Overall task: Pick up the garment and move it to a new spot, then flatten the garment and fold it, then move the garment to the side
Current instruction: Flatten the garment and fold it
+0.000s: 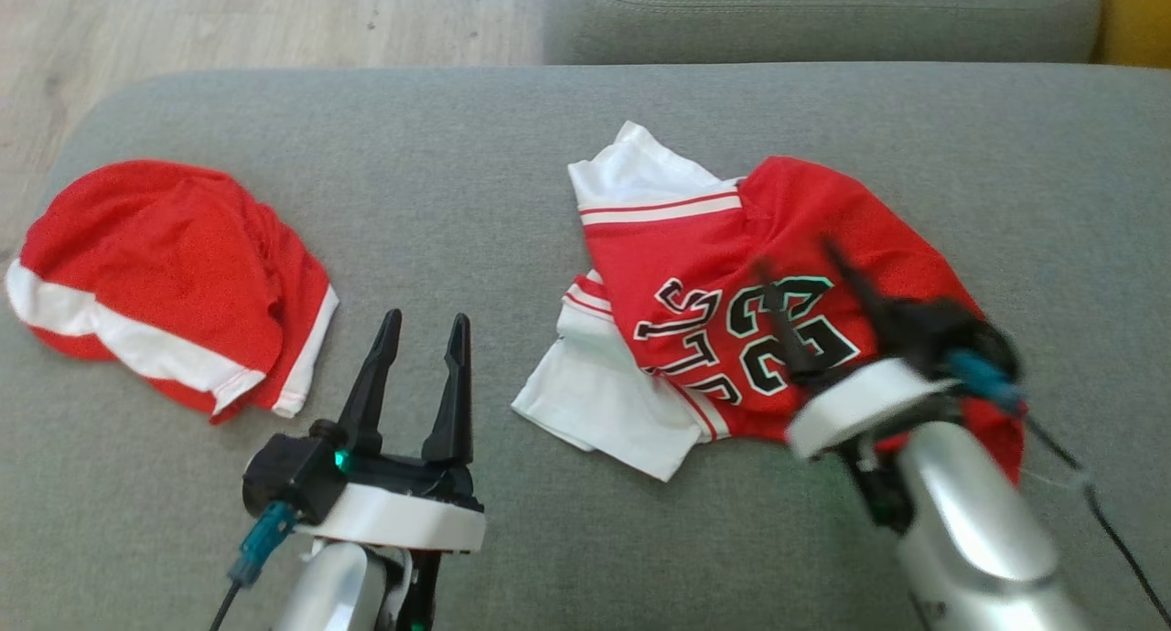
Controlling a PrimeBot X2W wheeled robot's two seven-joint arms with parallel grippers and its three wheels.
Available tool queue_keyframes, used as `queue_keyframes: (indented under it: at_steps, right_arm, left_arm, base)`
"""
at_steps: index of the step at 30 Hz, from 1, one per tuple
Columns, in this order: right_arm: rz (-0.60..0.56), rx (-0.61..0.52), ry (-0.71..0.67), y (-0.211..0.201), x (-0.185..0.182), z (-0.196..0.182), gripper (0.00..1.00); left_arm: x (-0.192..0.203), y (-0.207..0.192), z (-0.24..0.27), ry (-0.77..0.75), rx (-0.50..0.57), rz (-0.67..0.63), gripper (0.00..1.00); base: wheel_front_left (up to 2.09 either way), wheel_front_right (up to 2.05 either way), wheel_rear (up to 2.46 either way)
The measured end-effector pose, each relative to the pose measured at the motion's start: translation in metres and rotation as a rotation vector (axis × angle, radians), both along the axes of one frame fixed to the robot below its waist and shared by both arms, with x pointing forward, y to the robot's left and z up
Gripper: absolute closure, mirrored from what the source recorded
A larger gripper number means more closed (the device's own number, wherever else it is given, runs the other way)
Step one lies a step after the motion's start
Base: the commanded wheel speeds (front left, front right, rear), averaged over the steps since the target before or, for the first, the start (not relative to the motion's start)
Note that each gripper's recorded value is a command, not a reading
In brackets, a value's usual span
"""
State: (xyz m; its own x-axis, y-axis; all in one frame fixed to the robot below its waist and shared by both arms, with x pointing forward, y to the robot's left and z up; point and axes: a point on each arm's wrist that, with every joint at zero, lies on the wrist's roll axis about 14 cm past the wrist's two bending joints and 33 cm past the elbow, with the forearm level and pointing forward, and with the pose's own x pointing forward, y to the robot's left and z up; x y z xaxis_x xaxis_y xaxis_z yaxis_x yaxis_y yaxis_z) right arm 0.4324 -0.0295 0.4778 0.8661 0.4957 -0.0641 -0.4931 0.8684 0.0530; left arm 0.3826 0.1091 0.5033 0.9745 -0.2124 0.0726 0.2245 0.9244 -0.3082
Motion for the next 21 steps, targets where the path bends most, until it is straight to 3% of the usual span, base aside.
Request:
queue_keyframes:
  at_steps: [11, 21]
  right_arm:
    - [-0.41, 0.121, -0.032, -0.129, -0.015, 0.005, 0.0]
    - [-0.51, 0.156, 0.004, -0.158, -0.048, -0.008, 0.0]
  left_arm:
    - [0.005, -0.013, 0.002, -0.01, -0.002, -0.039, 0.0]
    - [0.008, -0.03, -0.003, 0.003, -0.004, -0.091, 0.0]
  base:
    - [0.0, 0.0, 0.0]
    - [0.0, 0.0, 0.0]
